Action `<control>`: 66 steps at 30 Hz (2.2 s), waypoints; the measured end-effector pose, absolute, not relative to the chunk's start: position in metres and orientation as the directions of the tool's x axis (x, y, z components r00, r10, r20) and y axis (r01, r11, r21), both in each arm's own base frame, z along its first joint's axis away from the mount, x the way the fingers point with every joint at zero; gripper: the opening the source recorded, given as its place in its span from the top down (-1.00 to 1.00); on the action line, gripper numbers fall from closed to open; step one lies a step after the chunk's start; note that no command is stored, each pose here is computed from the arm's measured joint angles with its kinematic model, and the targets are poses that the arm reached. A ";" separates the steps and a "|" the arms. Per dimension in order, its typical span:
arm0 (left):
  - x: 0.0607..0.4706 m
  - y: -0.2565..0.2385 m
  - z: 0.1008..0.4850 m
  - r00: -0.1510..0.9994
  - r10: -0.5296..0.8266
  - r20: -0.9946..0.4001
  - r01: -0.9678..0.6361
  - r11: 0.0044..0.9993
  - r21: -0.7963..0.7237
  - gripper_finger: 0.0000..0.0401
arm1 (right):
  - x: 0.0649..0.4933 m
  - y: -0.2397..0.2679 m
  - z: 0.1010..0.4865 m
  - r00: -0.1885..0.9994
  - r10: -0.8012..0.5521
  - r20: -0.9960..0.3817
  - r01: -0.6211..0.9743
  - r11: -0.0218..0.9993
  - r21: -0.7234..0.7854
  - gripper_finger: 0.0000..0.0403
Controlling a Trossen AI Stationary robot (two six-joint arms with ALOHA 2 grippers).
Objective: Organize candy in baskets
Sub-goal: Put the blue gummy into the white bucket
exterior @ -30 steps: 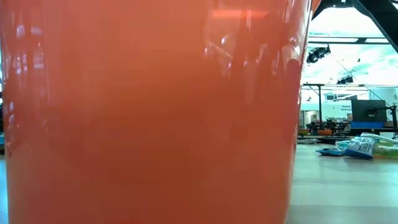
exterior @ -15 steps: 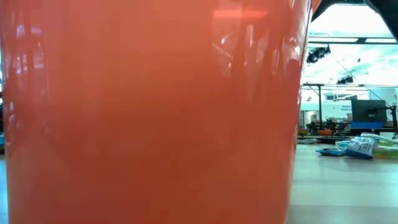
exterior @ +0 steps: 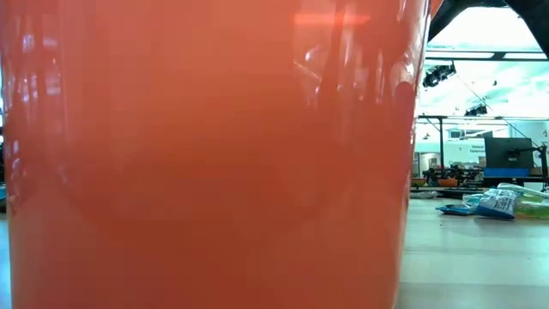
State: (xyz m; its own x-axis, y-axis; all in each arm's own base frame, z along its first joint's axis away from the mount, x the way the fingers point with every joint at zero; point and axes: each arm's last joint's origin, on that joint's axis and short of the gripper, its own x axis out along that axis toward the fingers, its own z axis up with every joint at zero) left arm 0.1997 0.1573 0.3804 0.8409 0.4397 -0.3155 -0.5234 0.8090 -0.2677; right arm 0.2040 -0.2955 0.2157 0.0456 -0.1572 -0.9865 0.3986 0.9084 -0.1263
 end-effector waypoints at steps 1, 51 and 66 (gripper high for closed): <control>0.200 0.157 0.380 0.841 0.440 -0.316 -0.524 0.806 -0.274 0.72 | 0.204 -0.295 0.216 0.045 -0.157 -0.987 0.370 0.920 -0.129 0.25; 0.200 0.156 0.380 0.842 0.435 -0.320 -0.523 0.804 -0.283 0.72 | 0.190 -0.331 0.178 -0.004 -0.197 -0.980 0.411 0.893 -0.181 -0.01; 0.198 0.155 0.373 0.820 0.417 -0.391 -0.543 0.783 -0.304 0.72 | 0.212 -0.298 0.193 0.085 -0.050 -0.995 0.344 0.939 -0.018 -0.01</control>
State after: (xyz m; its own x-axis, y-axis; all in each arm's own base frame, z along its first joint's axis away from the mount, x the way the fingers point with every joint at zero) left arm 0.1981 0.1547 0.3730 0.8203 0.4175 -0.3909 -0.5431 0.7828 -0.3038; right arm 0.2120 -0.2980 0.1929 0.0848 -0.0500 -0.9951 0.3437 0.9389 -0.0179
